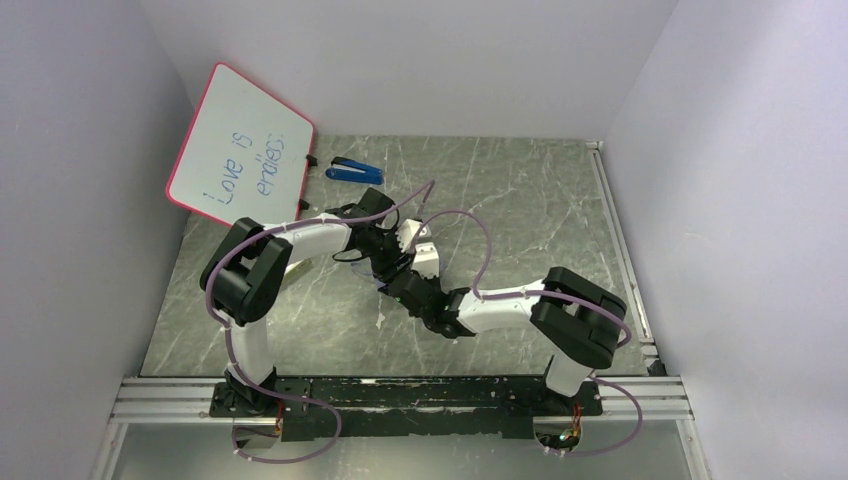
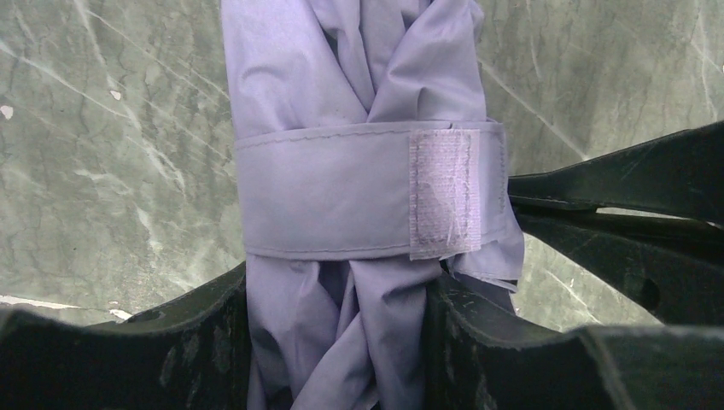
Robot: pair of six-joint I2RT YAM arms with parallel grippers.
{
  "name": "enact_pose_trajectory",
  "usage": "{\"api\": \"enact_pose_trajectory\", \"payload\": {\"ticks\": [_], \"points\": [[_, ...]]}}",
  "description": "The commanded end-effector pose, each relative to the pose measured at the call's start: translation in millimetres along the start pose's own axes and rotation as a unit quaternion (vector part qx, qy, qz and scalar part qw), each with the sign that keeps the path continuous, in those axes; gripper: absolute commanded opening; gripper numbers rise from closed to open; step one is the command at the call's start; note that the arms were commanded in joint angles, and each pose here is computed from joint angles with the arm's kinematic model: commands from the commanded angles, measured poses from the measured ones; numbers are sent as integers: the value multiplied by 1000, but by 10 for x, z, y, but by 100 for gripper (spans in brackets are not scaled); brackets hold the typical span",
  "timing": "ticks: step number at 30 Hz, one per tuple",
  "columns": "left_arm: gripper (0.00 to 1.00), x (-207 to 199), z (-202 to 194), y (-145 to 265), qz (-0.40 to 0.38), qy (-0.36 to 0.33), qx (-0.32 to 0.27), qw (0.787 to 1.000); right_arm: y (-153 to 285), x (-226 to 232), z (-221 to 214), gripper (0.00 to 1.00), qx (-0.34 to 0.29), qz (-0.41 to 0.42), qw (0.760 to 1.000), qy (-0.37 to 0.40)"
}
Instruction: Put away the umbrella
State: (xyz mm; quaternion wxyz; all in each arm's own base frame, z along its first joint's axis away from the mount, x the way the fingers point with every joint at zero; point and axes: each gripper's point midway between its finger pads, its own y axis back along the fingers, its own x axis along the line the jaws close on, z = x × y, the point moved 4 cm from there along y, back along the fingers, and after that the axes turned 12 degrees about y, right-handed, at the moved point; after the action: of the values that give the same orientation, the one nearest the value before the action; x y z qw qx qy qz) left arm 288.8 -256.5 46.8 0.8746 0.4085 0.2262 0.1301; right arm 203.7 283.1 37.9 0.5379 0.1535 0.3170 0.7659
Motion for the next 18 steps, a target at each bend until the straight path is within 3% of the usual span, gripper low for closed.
{"api": "enact_pose_trajectory", "payload": {"ticks": [1, 18], "points": [[5, 239, -455, -67, 71, 32, 83, 994, 103, -337, -618, 0, 118, -21, 990, 70], [5, 364, -388, -21, 125, 43, 68, 989, 604, -433, -1040, 0, 182, 68, 981, -2]]}}
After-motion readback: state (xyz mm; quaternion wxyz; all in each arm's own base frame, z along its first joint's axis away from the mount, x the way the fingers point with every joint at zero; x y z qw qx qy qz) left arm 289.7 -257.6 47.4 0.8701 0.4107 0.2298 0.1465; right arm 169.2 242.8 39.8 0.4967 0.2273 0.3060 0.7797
